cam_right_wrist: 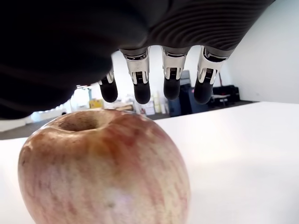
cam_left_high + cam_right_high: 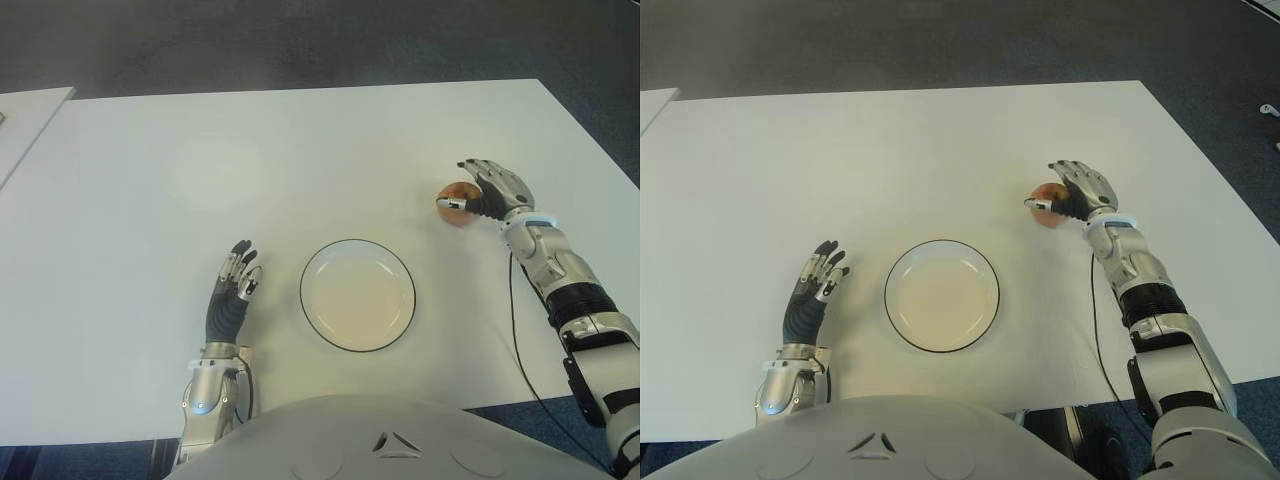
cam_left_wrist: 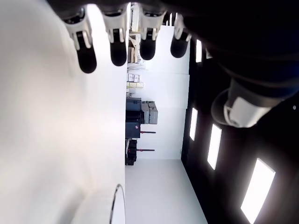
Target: Put the apples into the plate.
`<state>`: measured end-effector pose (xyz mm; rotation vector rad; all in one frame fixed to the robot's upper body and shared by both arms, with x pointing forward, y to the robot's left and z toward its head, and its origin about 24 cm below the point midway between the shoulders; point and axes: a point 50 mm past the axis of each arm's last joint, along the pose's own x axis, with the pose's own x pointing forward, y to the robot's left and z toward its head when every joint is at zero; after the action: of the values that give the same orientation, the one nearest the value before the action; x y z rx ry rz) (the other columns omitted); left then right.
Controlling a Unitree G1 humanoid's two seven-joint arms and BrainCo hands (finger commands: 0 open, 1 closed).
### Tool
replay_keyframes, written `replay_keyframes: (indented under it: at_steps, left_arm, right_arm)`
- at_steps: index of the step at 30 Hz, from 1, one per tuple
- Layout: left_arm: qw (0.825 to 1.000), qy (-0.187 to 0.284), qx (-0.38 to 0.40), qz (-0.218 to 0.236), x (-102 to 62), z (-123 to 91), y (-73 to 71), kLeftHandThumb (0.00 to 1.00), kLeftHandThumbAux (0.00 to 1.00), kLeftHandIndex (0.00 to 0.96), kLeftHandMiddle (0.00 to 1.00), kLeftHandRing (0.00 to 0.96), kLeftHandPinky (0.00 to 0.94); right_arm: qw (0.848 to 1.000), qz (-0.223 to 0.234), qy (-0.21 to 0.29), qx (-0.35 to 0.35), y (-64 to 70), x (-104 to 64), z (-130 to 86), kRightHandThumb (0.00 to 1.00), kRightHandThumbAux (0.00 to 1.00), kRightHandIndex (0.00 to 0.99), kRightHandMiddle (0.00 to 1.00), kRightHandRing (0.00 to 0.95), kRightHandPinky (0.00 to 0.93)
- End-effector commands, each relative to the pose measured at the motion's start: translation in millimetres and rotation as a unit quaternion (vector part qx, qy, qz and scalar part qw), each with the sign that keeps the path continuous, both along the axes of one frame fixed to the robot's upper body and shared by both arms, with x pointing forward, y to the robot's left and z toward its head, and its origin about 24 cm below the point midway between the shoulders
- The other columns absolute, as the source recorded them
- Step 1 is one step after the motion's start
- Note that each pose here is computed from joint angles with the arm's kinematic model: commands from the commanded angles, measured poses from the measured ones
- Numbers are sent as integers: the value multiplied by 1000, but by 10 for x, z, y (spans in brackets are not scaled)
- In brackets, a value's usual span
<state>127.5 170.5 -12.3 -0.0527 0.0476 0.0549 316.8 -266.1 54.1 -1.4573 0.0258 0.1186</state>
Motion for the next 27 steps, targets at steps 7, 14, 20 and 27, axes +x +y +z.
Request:
replay_keyframes:
  at_steps: [7, 14, 20, 27]
  left_arm:
    - [1000, 4, -3, -4, -41, 7, 26, 135, 488, 73, 71, 104, 170]
    - [1000, 2, -10, -3, -54, 23, 41, 140, 483, 75, 68, 102, 175]
    - [1000, 4, -18, -1, -70, 26, 60, 148, 475, 81, 71, 102, 174]
    - [1000, 2, -20, -2, -84, 39, 73, 145, 474, 75, 71, 97, 163]
  right_arm:
    - [1000, 6, 11, 11, 68, 12, -110, 238, 223, 0, 0, 0, 0]
    - [1000, 4, 17, 14, 68, 27, -141, 238, 224, 0, 0, 0, 0]
    - [999, -5, 23, 22, 37, 44, -172, 238, 228, 0, 0, 0, 0]
    - [999, -9, 22, 32, 21, 52, -174, 234, 242, 0, 0, 0, 0]
